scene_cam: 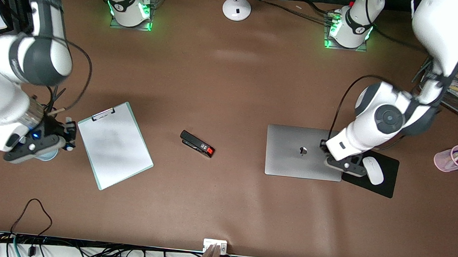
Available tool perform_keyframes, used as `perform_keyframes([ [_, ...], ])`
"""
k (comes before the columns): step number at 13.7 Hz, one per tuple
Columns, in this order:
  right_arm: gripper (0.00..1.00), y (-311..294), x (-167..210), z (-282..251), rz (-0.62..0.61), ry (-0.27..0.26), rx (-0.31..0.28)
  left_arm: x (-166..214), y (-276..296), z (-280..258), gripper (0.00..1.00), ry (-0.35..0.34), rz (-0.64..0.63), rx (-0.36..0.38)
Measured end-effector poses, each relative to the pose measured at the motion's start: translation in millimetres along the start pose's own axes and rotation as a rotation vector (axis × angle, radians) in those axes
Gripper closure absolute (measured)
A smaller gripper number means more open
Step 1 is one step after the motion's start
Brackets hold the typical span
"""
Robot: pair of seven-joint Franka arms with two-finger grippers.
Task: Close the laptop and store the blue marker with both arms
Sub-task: 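Carry the marker toward the blue cup while the left gripper withdraws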
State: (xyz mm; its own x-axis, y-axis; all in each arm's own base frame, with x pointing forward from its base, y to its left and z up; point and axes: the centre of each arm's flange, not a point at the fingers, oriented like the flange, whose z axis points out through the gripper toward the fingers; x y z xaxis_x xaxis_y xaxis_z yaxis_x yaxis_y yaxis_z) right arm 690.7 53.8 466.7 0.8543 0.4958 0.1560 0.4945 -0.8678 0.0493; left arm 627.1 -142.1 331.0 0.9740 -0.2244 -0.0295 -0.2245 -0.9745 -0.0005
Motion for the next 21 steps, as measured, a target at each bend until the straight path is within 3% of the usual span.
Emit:
perform_keyframes([
  [5,0.83,6,3,-43,-0.202,0.13,0.055,-6,-38,-126,0.92,-0.163,-0.012,0.023],
  [8,0.83,54,-17,-57,-0.332,0.234,0.084,-14,-64,-173,0.88,-0.175,0.041,-0.011],
  [11,0.83,112,-52,-65,-0.46,0.358,0.097,-24,-97,-195,0.65,-0.147,0.066,-0.025],
  [14,0.83,143,-80,-56,-0.567,0.444,0.159,-36,-104,-210,0.32,-0.139,0.004,-0.039],
  [17,0.83,167,-106,-23,-0.654,0.524,0.253,-54,-110,-229,0.02,-0.018,-0.088,-0.02],
  [21,0.83,208,-152,12,-0.74,0.586,0.296,-103,-99,-236,0.0,-0.009,-0.133,-0.003],
])
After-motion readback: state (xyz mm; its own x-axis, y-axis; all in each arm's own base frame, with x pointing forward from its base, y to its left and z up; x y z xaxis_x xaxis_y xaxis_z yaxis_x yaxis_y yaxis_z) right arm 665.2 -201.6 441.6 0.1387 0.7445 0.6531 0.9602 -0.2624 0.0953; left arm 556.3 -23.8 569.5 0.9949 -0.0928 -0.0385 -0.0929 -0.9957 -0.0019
